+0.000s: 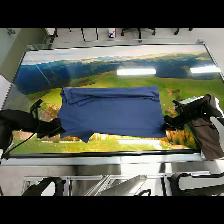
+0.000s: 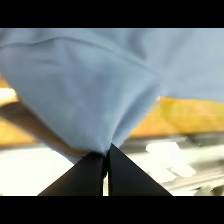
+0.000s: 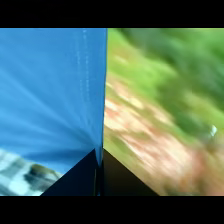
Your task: Fold the shirts.
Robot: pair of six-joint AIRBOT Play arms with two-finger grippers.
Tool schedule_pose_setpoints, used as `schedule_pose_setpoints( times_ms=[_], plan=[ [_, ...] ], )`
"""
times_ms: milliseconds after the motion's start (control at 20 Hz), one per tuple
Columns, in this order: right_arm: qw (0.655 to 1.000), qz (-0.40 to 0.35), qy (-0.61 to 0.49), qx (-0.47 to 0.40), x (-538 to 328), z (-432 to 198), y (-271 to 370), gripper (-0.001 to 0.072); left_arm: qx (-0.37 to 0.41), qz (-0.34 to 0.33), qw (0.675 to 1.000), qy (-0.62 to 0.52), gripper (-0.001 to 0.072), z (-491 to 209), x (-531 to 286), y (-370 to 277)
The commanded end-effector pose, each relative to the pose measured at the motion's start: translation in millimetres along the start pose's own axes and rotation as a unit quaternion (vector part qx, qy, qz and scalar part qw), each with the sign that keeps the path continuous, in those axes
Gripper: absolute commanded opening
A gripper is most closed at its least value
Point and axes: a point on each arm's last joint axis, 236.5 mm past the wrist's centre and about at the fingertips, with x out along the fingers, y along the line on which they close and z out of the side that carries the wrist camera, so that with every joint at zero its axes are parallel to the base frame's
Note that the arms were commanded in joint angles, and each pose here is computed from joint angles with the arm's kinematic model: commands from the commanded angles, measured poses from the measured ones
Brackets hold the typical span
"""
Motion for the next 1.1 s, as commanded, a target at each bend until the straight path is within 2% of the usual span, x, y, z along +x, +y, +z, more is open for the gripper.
schedule_pose_setpoints(
  times_ms=[0, 200, 350, 500, 750, 1050],
  plan=[
    [0.996, -0.083, -0.006, 0.028, -21, -9, -28, 0.0014, 0.007, 0.065, 0.998, 0.004, 0.0014, -33, -31, 20],
    [0.995, -0.079, -0.025, 0.046, -26, -5, -22, 0.0014, 0.015, 0.062, 0.998, -0.024, 0.0014, -29, -37, 16],
    [0.994, 0.002, -0.105, -0.002, -41, 38, 23, 0.0014, 0.013, 0.034, 0.998, -0.051, 0.0014, 6, -23, 7],
    [0.97, 0.07, -0.229, -0.049, -89, 102, 77, 0.0014, 0.01, 0.021, 0.994, -0.11, 0.0014, 75, -23, -1],
    [0.955, 0.051, -0.276, -0.097, -92, 167, 108, 0.0014, 0.039, 0.019, 0.992, -0.12, 0.0014, 166, 9, -26],
    [0.966, 0.035, -0.242, -0.082, -35, 199, 81, 0.0014, 0.03, 0.034, 0.997, -0.059, 0.0014, 206, 90, -13]
  ],
)
